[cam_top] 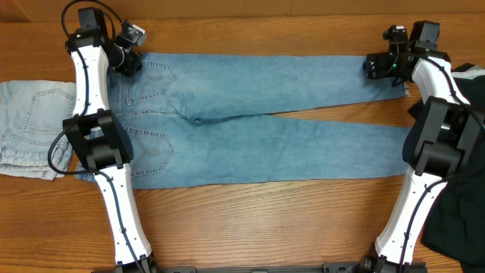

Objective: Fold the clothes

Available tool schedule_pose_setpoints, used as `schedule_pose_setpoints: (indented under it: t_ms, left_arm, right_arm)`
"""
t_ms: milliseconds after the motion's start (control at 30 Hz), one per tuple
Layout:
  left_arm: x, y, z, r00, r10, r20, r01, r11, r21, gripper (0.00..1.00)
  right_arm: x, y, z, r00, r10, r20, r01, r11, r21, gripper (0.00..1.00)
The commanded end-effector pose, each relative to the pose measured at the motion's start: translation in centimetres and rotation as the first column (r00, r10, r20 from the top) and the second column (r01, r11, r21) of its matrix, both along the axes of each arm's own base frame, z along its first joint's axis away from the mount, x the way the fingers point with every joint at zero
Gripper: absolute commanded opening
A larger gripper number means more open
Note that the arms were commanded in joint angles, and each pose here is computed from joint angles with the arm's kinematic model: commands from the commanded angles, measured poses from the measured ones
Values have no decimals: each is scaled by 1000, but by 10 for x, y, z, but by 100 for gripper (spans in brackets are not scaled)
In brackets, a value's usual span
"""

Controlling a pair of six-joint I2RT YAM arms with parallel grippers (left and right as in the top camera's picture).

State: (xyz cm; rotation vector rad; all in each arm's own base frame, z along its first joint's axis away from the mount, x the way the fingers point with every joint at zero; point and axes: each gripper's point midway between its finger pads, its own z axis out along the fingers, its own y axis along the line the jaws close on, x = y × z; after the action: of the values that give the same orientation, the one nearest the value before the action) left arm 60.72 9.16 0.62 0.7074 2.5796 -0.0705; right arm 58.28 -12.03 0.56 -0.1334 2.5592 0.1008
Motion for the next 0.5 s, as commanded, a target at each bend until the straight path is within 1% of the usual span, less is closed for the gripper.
schedule_pose_setpoints:
  t_ms: [0, 33, 67, 100, 167, 200, 233, 267, 300, 333, 400, 467]
  left_arm:
    - [-16, -20, -66, 992, -13, -125, 13, 1000, -4, 34]
    - [-15, -20, -65, 993, -11, -121, 11, 1000, -5, 31]
    - [-12, -22, -62, 994, 5, -114, -6, 1000, -9, 30]
    - [-7, -23, -55, 995, 20, -98, -22, 1000, -13, 28]
    - [4, -24, -39, 997, 46, -56, -47, 999, -18, 27]
    - [12, -24, -24, 998, 68, -17, -68, 997, -26, 27]
    - [21, -22, -6, 994, 105, 25, -104, 994, -42, 38]
    - [25, -22, 2, 992, 121, 42, -119, 992, -49, 40]
    - [29, -21, 12, 989, 135, 64, -131, 990, -56, 40]
    - [30, -21, 16, 988, 135, 74, -131, 990, -55, 36]
    - [30, -21, 18, 988, 134, 75, -130, 990, -55, 35]
    - [29, -21, 18, 988, 135, 71, -131, 990, -55, 4]
  right_arm:
    - [-10, 6, -33, 997, 1, -75, 1, 1000, 25, 42]
    - [-8, 6, -25, 998, 1, -64, 0, 1000, 22, 34]
    - [-4, 5, -15, 999, 1, -45, 0, 1000, 17, 30]
    - [-2, 4, -6, 1000, 1, -30, 0, 1000, 13, 22]
    - [0, 4, 3, 1000, 1, -17, -1, 1000, 9, 6]
    - [0, 4, 8, 1000, -2, -11, 2, 1000, 9, 4]
    - [2, 7, 16, 1000, 4, 3, -4, 1000, 9, 4]
    - [3, 8, 21, 1000, 6, 11, -6, 1000, 6, 4]
    - [4, 10, 27, 1000, 10, 21, -10, 1000, 3, 4]
    - [5, 11, 31, 1000, 12, 28, -12, 1000, 2, 4]
    - [5, 12, 35, 999, 14, 33, -14, 1000, 1, 4]
    - [3, 13, 37, 1000, 14, 25, -14, 1000, 2, 4]
